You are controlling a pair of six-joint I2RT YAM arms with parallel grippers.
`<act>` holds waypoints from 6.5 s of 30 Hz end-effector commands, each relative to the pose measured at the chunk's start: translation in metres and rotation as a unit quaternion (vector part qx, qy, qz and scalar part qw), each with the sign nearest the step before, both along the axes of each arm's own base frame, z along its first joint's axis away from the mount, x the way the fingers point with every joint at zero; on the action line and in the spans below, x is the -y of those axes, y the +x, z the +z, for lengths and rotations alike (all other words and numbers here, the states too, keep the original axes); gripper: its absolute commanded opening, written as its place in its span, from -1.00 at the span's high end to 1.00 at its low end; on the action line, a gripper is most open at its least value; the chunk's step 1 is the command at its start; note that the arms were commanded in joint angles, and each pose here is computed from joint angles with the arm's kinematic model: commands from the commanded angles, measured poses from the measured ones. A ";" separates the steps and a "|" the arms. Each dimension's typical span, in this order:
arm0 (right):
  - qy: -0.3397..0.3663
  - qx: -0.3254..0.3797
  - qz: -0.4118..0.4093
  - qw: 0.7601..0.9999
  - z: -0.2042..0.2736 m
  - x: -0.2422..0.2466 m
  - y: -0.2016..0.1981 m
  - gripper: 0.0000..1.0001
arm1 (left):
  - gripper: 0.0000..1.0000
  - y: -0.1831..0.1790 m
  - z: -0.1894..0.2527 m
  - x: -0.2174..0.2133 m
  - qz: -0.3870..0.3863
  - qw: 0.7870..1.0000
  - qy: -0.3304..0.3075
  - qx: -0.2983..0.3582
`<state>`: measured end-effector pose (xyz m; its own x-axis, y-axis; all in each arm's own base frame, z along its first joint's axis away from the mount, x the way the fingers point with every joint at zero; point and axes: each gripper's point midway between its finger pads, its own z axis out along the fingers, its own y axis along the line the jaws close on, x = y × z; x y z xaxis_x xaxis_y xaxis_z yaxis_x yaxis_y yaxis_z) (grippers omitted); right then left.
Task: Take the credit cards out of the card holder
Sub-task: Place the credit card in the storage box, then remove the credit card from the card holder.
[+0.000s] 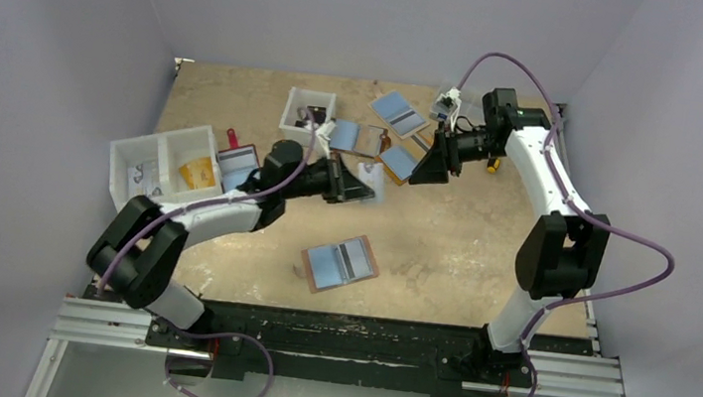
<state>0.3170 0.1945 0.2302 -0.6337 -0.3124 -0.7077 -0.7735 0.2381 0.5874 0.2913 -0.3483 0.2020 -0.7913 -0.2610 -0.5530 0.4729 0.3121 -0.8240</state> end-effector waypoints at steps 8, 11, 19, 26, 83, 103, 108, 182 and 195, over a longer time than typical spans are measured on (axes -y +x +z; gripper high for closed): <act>-0.026 0.000 -0.029 0.999 -0.066 0.019 -0.002 -0.21 | 1.00 0.023 -0.018 -0.319 0.358 0.869 0.331 -0.087; -0.020 -0.005 -0.021 1.000 -0.075 0.018 -0.005 -0.21 | 1.00 0.013 0.000 -0.373 0.397 0.800 0.438 -0.100; -0.017 -0.022 -0.006 1.000 -0.089 0.017 -0.010 -0.18 | 1.00 0.009 0.007 -0.473 0.503 0.679 0.517 -0.139; -0.016 -0.028 0.001 0.999 -0.090 0.018 -0.015 -0.15 | 1.00 0.035 -0.025 -0.509 0.493 0.689 0.509 -0.155; -0.041 0.222 0.137 0.965 -0.075 0.010 -0.058 -0.30 | -0.80 0.062 0.010 -0.339 0.353 0.899 0.238 -0.100; -0.121 0.253 0.210 0.937 -0.119 -0.002 -0.086 -0.46 | -0.90 -0.067 -0.066 -0.197 0.215 0.945 0.211 -0.132; -0.122 0.241 0.221 0.937 -0.130 -0.004 -0.097 -0.43 | -0.59 -0.067 -0.070 -0.140 0.171 0.956 0.207 -0.121; -0.225 0.015 0.043 0.973 -0.199 -0.085 -0.080 1.00 | -0.80 -0.080 -0.146 -0.058 0.186 0.947 0.130 -0.229; -0.210 0.006 0.050 0.976 -0.196 -0.091 -0.083 1.00 | -0.47 -0.087 -0.146 -0.052 0.169 0.951 0.099 -0.239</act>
<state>0.2281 0.2750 0.0300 -0.5889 -0.6458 -0.4859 -0.8030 0.3995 0.4422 0.2046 -0.2915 0.0520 -0.8538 -0.4682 -0.2277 -0.1006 0.5775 -0.8101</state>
